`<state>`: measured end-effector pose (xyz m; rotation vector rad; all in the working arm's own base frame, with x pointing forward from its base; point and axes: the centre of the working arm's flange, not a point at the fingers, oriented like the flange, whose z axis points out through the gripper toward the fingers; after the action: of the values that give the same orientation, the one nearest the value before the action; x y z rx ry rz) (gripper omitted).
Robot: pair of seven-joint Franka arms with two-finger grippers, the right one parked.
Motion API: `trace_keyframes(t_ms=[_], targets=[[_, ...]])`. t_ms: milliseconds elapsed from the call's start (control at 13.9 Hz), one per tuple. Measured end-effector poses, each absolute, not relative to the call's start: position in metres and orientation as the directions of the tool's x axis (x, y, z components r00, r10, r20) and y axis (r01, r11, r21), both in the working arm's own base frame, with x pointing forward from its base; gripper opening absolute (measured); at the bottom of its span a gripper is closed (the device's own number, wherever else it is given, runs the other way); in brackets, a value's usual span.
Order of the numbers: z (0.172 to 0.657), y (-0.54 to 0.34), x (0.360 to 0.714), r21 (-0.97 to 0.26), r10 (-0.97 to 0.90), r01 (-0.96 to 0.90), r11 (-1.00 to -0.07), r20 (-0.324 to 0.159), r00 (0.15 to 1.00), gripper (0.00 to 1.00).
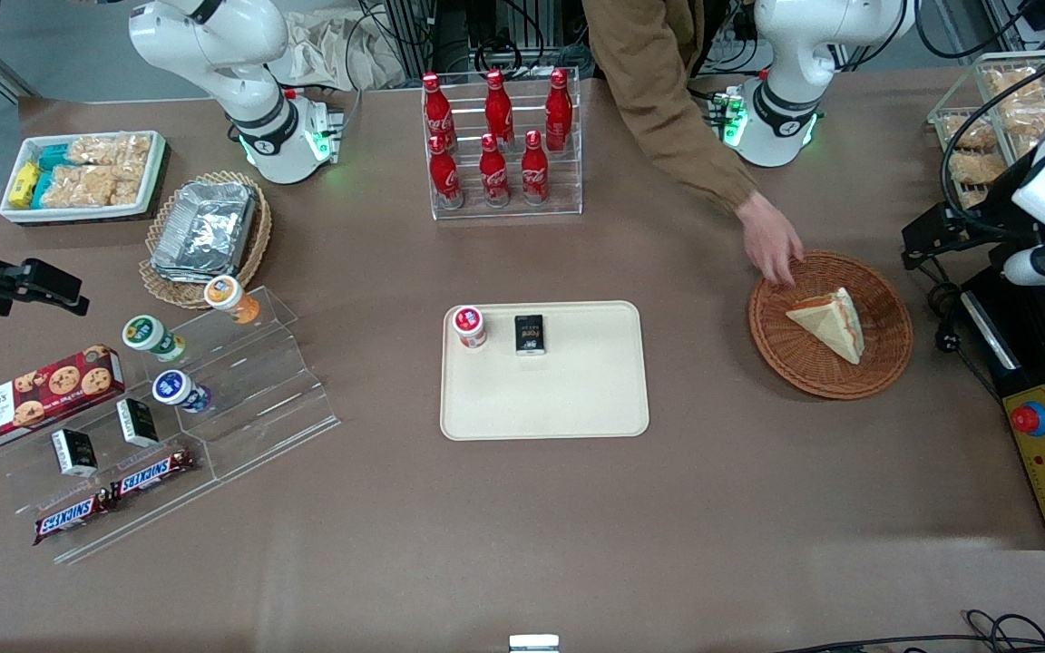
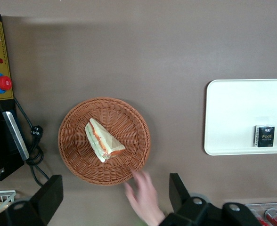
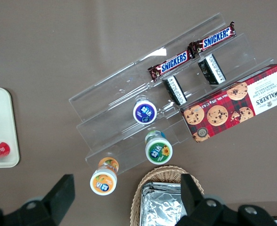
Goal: Place sandwich from basket to tray
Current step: 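Move the left gripper down over the sandwich in the wicker basket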
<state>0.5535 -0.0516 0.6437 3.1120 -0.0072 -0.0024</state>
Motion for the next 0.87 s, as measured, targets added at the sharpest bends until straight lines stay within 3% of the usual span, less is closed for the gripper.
trace_keyframes(t_ms=[433,649,866], targets=[[0.639,-0.04,0.556,-0.021,0.052,0.052,-0.998,-0.01,0.999,1.0],[0.611,-0.039,0.561,-0.054,0.293,0.29,-0.955,-0.06,0.954,1.0],[0.552,-0.039,0.564,-0.108,0.552,0.544,-0.832,-0.078,0.83,1.0]])
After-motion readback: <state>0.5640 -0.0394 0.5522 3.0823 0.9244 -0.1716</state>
